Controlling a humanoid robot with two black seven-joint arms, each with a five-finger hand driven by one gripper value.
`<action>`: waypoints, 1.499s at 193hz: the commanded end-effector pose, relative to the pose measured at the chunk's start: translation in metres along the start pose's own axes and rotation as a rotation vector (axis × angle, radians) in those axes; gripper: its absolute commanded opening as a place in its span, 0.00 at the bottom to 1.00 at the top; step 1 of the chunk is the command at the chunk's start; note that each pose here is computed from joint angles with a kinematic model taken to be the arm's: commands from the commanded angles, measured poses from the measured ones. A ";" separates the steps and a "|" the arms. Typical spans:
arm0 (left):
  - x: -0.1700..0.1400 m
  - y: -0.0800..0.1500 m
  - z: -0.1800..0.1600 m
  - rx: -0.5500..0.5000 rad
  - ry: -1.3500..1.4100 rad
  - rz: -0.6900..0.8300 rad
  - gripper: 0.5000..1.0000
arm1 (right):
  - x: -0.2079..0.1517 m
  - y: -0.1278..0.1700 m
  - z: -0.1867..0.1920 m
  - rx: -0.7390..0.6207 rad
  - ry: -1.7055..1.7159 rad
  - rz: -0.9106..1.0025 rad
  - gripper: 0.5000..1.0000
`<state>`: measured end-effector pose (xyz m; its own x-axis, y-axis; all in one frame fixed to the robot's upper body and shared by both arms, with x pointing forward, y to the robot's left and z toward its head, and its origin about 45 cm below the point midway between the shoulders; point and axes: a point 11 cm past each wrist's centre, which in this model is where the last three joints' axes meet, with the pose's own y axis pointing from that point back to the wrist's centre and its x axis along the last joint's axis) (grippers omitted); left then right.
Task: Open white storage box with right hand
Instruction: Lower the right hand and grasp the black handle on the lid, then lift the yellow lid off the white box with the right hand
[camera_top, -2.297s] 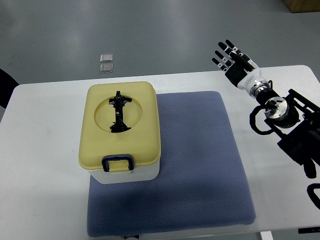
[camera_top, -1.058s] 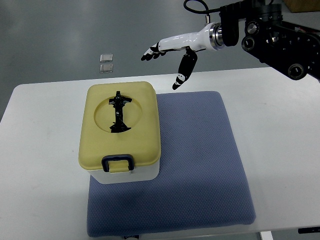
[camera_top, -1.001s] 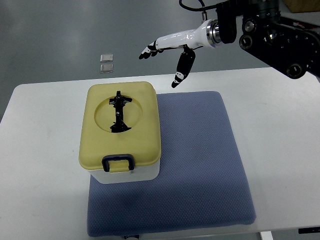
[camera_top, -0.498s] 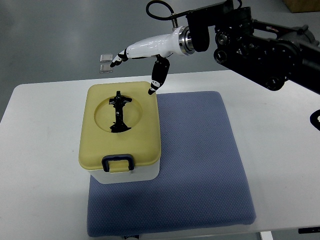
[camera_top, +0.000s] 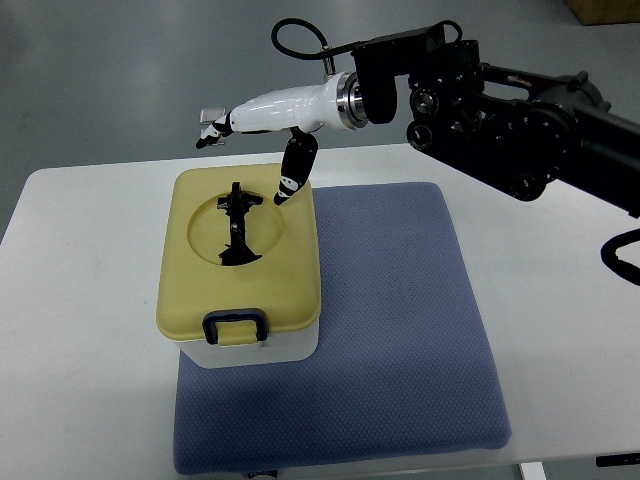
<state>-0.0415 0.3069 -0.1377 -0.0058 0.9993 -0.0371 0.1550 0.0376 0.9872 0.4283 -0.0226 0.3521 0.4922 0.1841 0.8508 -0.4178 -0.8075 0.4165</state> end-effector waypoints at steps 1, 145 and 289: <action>0.000 0.000 0.000 0.001 -0.001 -0.001 1.00 | -0.001 -0.005 -0.006 0.017 -0.002 0.017 0.88; 0.000 0.000 0.000 0.000 0.000 0.000 1.00 | -0.017 -0.016 -0.012 0.067 -0.033 0.044 0.21; 0.001 0.000 0.000 0.001 -0.001 0.002 1.00 | 0.061 0.057 0.004 0.041 0.014 0.193 0.00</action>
<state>-0.0418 0.3077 -0.1376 -0.0059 0.9994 -0.0347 0.1555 0.0352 0.9872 0.4326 -0.0355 0.4118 0.3955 0.0424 0.9175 -0.4476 -0.8634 0.2329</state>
